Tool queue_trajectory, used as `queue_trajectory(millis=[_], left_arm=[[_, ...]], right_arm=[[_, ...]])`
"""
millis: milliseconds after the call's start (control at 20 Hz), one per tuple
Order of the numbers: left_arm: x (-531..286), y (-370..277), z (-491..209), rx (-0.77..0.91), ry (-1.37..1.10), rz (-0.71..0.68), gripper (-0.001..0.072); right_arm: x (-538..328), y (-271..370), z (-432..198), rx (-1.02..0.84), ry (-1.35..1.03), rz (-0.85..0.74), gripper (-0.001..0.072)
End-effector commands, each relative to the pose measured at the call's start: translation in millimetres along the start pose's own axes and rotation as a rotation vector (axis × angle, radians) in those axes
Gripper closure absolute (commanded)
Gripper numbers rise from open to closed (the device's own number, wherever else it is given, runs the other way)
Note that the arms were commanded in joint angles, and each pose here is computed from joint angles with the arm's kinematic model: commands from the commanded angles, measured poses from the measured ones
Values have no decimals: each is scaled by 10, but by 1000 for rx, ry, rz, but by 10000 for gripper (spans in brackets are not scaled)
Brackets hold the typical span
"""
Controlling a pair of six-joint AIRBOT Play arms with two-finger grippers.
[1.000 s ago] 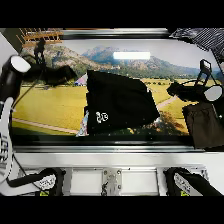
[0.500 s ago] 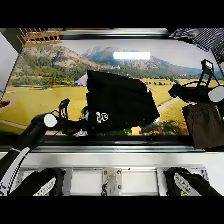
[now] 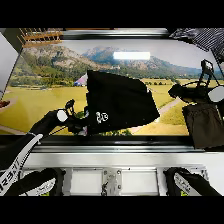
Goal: Fold the clothes and pants, and hang the long-sleeved shirts on hangers.
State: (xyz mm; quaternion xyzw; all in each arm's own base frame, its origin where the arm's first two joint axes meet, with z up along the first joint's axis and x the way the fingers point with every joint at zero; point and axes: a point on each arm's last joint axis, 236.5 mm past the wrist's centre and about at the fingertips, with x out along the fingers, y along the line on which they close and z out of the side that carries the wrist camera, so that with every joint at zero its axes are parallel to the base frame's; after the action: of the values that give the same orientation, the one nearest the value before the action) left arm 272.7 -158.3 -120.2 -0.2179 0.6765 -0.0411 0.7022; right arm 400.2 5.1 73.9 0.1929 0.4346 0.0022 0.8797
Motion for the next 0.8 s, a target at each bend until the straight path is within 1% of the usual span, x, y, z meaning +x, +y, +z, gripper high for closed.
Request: queue_trajectory(millis=[0, 50, 100, 150, 250, 400, 500, 600, 700, 750], left_arm=[[178, -127, -126, 75, 88, 36, 86], [196, -157, -131, 89, 93, 36, 291], [190, -165, -126, 112, 94, 34, 600], [164, -169, -106, 123, 86, 31, 694], [39, -123, -20, 124, 56, 33, 694], [-190, -132, 142, 124, -12, 1, 694], [-277, -152, 198, 121, -42, -13, 693], [-298, -164, 207, 123, -50, -16, 694], [-295, -161, 204, 122, -48, -16, 694], [-295, -161, 204, 123, -48, -16, 694]], right_arm=[[-4, -13, -36, 0, 15, -3, 249], [-5, -44, -76, -18, 33, -15, 249], [-9, -94, -136, -50, 59, -34, 248], [-10, -171, -224, -64, 94, -56, 239], [23, -364, -514, -21, 196, -84, 239], [237, -654, -1154, 122, 354, -104, 238], [474, -625, -1504, 222, 410, -51, 237], [725, -439, -1710, 302, 418, 47, 237], [946, -284, -1738, 352, 382, 117, 237], [1034, -251, -1693, 368, 354, 128, 237]])
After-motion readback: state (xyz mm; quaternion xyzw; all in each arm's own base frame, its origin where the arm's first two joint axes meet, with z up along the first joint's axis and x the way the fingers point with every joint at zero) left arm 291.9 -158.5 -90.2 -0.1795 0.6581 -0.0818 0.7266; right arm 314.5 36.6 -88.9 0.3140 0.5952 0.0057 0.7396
